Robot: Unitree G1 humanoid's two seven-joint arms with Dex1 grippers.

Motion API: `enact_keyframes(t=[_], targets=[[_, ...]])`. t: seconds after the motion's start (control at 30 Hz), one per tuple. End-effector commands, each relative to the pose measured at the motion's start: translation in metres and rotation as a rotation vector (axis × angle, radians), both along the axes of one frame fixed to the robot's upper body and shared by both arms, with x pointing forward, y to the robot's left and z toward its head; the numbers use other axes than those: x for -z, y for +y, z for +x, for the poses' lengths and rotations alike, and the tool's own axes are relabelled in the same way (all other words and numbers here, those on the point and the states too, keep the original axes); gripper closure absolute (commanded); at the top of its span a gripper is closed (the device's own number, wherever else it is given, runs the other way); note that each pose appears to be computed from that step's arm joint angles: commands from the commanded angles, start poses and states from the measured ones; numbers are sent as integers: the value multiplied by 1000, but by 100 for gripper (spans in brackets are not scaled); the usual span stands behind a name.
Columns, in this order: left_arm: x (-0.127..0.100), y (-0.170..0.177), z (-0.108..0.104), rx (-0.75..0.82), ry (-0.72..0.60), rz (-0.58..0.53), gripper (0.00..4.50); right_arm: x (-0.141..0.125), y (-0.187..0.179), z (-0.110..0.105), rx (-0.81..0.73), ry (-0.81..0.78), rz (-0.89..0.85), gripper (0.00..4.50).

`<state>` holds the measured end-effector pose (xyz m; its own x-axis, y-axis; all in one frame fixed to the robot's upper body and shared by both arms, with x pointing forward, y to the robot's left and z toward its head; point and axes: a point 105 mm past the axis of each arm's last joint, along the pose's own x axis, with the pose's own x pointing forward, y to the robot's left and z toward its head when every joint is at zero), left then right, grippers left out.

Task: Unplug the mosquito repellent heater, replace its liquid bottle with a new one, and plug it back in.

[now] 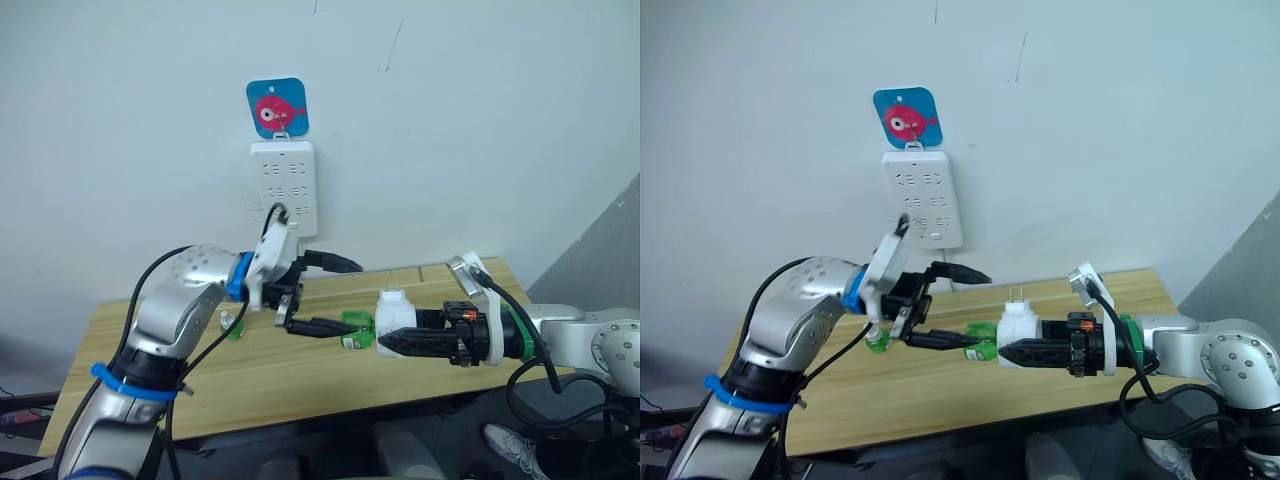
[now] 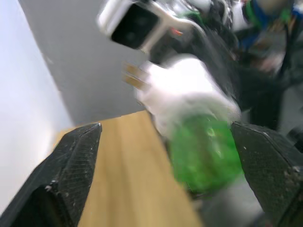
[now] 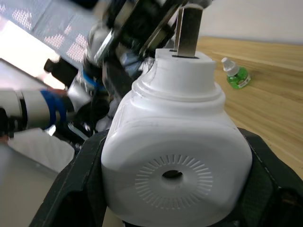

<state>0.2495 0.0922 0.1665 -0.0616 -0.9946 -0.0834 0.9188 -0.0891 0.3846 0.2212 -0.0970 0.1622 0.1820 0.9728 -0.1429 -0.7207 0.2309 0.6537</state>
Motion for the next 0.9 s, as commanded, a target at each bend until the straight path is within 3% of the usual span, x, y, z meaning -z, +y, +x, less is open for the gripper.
enact_keyframes(t=[0.03,0.17,0.3,0.7,0.8,0.9], targets=[[-11,10,0,-72,-212,-78,2,-16,-5,5,36,-16,66,145],[0,12,-6,-97,-186,-95,2,-18,-7,11,66,-6,77,145],[6,-3,-5,-89,-249,-113,2,-21,-4,12,61,-10,85,145],[-9,-30,14,-89,-389,-230,2,-22,5,9,52,-17,83,145],[-9,-29,11,-68,-385,-226,62,-21,4,9,55,-17,81,145],[-1,-29,10,-60,-369,-196,150,-22,5,9,55,-19,83,145]])
